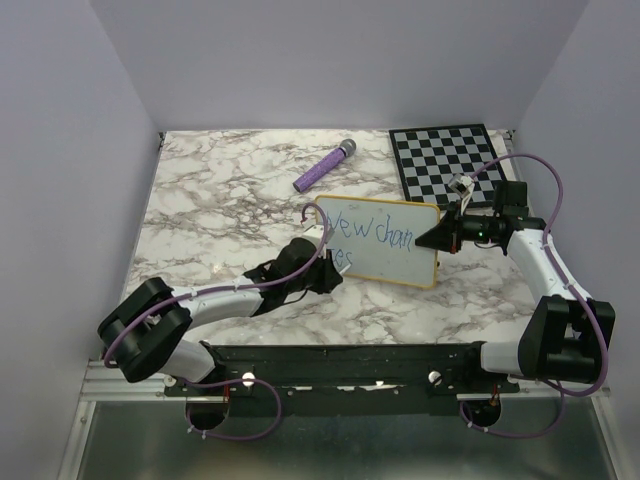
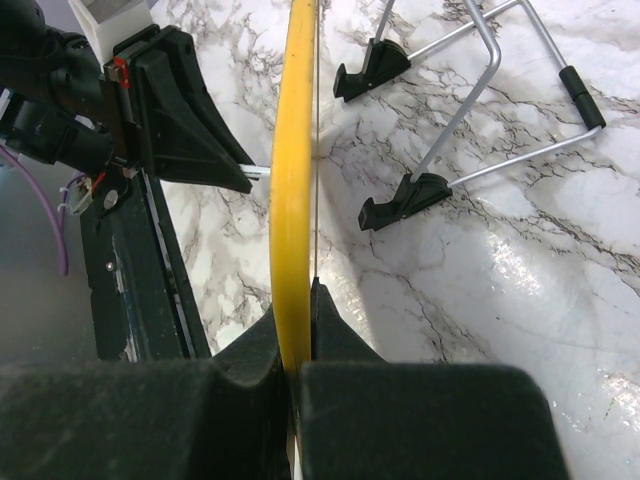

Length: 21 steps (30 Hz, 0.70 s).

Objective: Write a sentence on the whiteboard

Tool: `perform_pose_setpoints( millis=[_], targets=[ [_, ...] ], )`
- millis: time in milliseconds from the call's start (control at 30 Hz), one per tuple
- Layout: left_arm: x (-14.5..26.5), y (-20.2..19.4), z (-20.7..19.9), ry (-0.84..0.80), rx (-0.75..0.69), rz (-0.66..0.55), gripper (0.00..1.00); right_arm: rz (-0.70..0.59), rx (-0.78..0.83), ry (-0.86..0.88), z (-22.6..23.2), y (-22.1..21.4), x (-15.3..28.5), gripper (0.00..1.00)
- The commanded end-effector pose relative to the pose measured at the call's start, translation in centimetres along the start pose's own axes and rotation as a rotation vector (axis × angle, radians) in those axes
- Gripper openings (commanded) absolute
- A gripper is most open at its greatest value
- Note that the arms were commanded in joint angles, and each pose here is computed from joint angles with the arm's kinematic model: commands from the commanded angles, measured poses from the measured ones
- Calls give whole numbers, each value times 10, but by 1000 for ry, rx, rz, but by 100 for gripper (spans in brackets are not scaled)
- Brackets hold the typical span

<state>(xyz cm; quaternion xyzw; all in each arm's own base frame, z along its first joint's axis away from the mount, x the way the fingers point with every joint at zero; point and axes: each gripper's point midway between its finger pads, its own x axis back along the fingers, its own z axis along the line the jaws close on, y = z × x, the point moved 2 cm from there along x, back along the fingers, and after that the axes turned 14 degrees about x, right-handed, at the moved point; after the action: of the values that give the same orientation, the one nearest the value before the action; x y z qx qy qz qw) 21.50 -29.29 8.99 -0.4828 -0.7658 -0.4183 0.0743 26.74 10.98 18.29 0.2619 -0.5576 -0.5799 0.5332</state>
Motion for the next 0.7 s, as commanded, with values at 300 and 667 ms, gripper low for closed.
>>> perform_pose_setpoints(
  millis=[300, 667],
  targets=[
    [-5, -3, 1, 10, 2, 36, 0, -34, 33, 25, 7, 11, 2, 1],
    [2, 9, 13, 81, 26, -13, 0, -34, 35, 25, 7, 10, 2, 1]
  ],
)
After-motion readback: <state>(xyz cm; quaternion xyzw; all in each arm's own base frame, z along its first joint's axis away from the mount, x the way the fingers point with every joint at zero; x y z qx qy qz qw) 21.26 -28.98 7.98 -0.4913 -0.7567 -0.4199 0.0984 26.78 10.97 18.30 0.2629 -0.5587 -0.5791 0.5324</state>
